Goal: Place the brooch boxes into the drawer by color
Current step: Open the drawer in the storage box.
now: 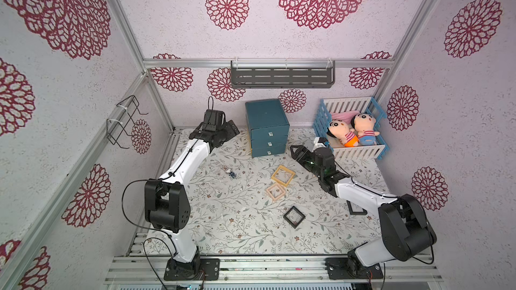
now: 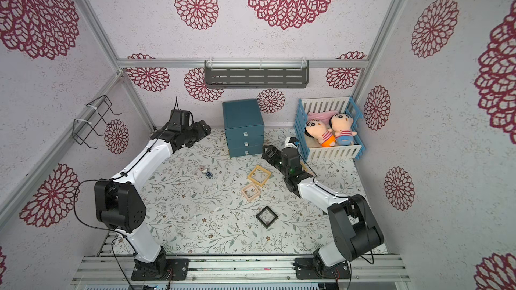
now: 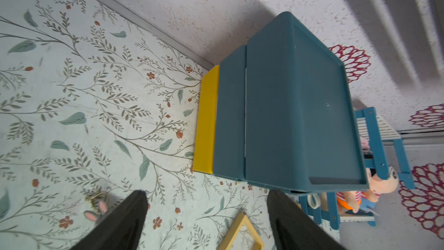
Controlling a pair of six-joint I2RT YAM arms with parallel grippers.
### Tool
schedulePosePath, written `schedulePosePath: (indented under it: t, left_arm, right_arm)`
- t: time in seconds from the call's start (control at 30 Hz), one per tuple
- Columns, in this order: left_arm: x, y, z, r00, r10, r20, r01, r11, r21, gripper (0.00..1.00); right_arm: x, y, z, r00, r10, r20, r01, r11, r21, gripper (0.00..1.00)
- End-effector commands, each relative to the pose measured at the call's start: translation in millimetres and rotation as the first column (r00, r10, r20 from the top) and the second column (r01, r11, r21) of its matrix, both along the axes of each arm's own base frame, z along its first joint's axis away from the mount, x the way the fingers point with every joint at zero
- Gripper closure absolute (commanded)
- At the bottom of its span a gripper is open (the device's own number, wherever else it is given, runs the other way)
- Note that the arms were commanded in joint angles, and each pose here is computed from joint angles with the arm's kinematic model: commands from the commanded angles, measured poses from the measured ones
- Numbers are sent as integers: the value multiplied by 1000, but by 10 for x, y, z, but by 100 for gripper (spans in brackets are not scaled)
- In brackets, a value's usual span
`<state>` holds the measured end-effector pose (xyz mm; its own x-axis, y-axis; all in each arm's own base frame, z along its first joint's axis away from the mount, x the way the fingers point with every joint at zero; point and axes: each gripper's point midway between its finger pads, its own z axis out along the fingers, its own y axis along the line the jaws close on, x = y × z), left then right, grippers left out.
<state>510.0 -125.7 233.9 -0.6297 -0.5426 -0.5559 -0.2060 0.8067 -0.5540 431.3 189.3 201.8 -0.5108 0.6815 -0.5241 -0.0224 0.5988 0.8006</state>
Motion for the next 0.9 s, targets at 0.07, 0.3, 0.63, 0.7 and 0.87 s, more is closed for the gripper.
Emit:
schedulePosePath:
  t: [0.07, 0.3, 0.63, 0.7, 0.87]
  left_arm:
    - [162, -343, 149, 994, -95, 47, 98, 992, -77, 20]
    - [297, -562, 233, 988, -130, 79, 139, 983, -118, 22]
    - [534, -699, 59, 988, -146, 57, 153, 980, -127, 27]
    - [581, -720, 33, 987, -149, 59, 156, 979, -135, 28]
    - [671, -789, 9, 985, -162, 64, 170, 973, -157, 32]
  right_arm:
    - [102, 278, 360, 998, 54, 45, -65, 946, 319, 35]
    - [223, 444, 414, 995, 82, 56, -98, 881, 463, 42]
    - [346, 675, 336, 993, 106, 46, -114, 823, 557, 44]
    - [373, 708, 321, 993, 109, 45, -115, 819, 562, 45]
    - [428, 790, 289, 993, 111, 38, -112, 807, 579, 44]
